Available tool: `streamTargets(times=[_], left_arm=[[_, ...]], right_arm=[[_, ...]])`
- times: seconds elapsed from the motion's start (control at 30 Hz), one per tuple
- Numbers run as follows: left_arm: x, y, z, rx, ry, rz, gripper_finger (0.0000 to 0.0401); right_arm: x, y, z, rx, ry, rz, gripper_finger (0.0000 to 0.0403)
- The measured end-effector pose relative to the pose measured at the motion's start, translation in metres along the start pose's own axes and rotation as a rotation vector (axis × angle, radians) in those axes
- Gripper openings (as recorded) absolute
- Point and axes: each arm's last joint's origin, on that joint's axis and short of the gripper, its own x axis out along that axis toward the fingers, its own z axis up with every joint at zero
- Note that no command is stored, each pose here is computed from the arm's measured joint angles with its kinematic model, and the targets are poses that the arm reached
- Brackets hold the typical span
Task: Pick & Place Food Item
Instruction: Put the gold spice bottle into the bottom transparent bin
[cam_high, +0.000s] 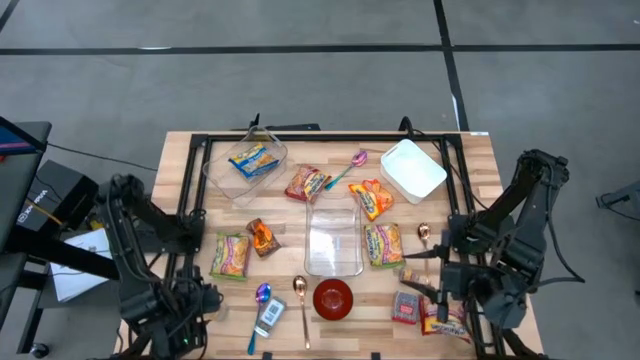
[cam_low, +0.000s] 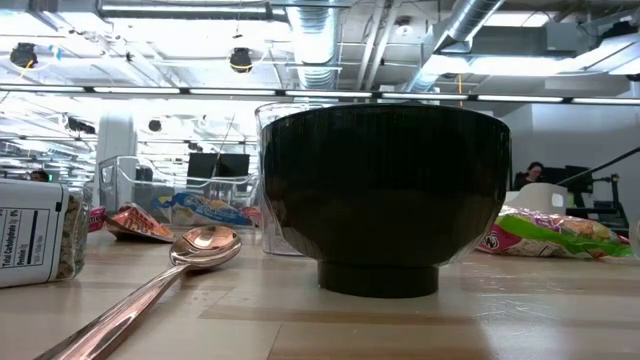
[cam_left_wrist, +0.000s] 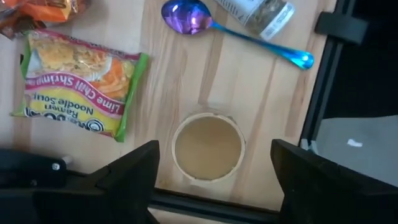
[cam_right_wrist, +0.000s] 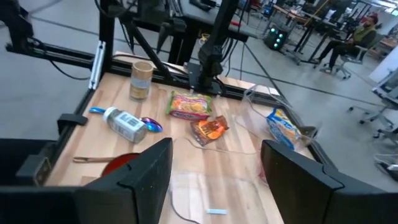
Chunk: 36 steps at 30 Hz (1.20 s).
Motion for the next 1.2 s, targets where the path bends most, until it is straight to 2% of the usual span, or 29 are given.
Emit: streamTargets(times=[0.17, 0.43, 0.67, 1.2], left_arm=[[0.011, -0.008, -0.002, 0.008, 0.067, 0.027, 0.0333], [0.018, -0.01, -0.003, 0.012, 0.077, 0.053, 0.0366], [0.037, -0.005, -0.011, -0.029, 0.138, 0.065, 0.0376], [0.063, -0.001, -0.019, -0.027, 0.142, 0.075, 0.0382]], right_arm=[[-0.006, 0.003, -0.001, 0.011, -0.01, 0.017, 0.024], [-0.008, 0.004, -0.001, 0.007, -0.019, 0.011, 0.024], [-0.008, 0.004, -0.001, 0.004, -0.017, 0.01, 0.024], [-0.008, 0.004, -0.001, 0.004, -0.017, 0.01, 0.024]])
